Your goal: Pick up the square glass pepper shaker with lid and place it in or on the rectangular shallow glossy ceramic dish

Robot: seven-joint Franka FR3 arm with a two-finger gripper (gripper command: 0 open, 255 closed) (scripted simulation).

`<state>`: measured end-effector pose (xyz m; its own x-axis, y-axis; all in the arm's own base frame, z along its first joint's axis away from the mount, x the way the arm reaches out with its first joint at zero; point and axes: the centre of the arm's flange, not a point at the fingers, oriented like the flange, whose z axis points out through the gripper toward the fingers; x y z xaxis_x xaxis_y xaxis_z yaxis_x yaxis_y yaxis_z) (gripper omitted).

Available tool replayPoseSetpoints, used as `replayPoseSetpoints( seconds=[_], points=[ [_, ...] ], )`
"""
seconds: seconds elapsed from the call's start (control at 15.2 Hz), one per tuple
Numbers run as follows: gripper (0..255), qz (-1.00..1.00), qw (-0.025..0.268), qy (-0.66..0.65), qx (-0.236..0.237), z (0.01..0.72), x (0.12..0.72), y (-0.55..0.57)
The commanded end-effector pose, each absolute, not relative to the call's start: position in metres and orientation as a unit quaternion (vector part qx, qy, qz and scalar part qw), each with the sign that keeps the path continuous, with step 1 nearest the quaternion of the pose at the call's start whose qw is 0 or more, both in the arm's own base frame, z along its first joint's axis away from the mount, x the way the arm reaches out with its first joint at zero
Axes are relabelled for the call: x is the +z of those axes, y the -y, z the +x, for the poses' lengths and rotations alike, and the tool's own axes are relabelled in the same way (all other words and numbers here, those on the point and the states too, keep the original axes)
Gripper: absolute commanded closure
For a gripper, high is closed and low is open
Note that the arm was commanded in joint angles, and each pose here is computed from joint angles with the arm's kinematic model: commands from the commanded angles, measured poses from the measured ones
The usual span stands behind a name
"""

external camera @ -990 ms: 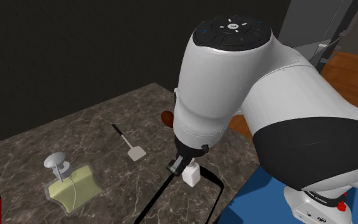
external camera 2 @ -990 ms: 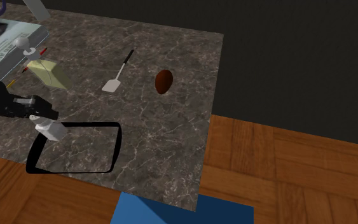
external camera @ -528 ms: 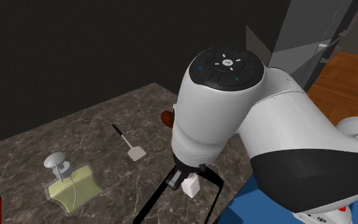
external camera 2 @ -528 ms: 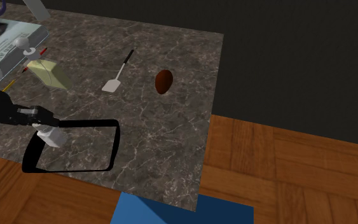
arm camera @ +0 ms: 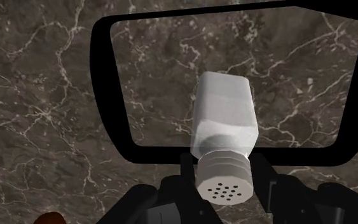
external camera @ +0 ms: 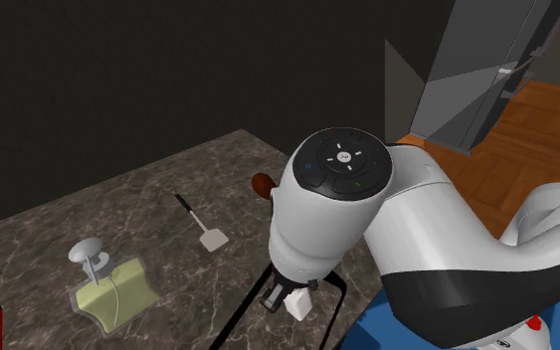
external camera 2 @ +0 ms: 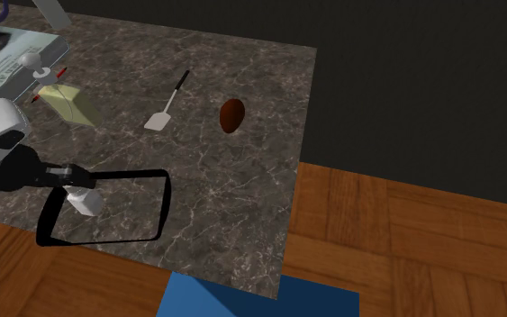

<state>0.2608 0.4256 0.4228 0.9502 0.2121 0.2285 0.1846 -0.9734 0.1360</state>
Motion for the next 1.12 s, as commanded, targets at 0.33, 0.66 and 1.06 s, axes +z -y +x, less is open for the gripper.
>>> replayPoseSetpoints(
  seconds=[0.33,0.66,1.06],
  points=[
    [255,0.986,0.056,-0.101,0.122,0.262,0.399,-0.425],
    [255,0.986,0.056,-0.101,0.122,0.262,0.399,-0.425],
    [0,0.986,0.056,-0.101,0.122,0.262,0.399,-0.425]
  ],
)
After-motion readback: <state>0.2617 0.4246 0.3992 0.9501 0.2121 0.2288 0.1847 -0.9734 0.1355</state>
